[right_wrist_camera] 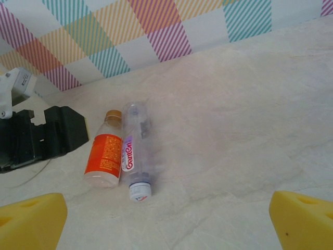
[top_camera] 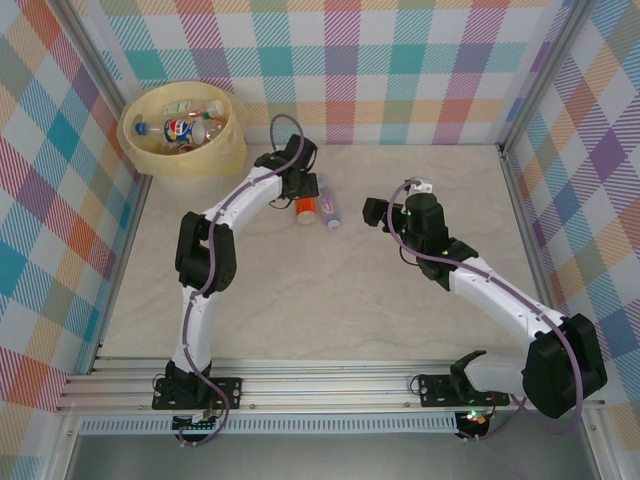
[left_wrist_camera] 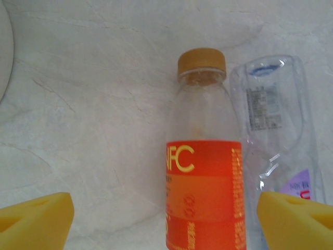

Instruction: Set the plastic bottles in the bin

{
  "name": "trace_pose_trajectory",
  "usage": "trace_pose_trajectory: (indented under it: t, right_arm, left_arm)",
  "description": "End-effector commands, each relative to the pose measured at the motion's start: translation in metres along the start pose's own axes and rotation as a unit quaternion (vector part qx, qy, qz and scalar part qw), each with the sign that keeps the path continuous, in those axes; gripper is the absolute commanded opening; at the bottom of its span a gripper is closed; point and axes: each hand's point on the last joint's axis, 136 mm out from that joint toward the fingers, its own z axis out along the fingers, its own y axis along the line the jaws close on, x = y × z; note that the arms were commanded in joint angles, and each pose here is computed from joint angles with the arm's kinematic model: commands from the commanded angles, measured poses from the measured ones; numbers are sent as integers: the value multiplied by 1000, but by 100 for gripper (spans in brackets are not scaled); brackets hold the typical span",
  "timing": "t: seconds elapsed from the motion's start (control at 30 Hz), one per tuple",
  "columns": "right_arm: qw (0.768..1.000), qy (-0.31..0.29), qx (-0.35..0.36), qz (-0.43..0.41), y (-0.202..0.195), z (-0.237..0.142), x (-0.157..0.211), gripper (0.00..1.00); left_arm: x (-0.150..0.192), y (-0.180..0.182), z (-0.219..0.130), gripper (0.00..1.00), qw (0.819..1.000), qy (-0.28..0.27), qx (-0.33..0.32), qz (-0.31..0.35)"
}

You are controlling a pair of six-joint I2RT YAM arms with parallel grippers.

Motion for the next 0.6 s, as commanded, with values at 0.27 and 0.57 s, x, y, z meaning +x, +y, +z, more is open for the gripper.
trace_pose_trajectory:
  t: [0.27, 0.57]
  right_arm:
    - [1000, -9, 1, -2, -1, -1, -7, 100]
    - [1000, -1, -4, -3, 3, 2, -7, 100]
  left_arm:
    - [7, -7, 37, 85, 999, 42, 33, 2]
    - [24, -2, 67, 81, 996, 77, 38, -10]
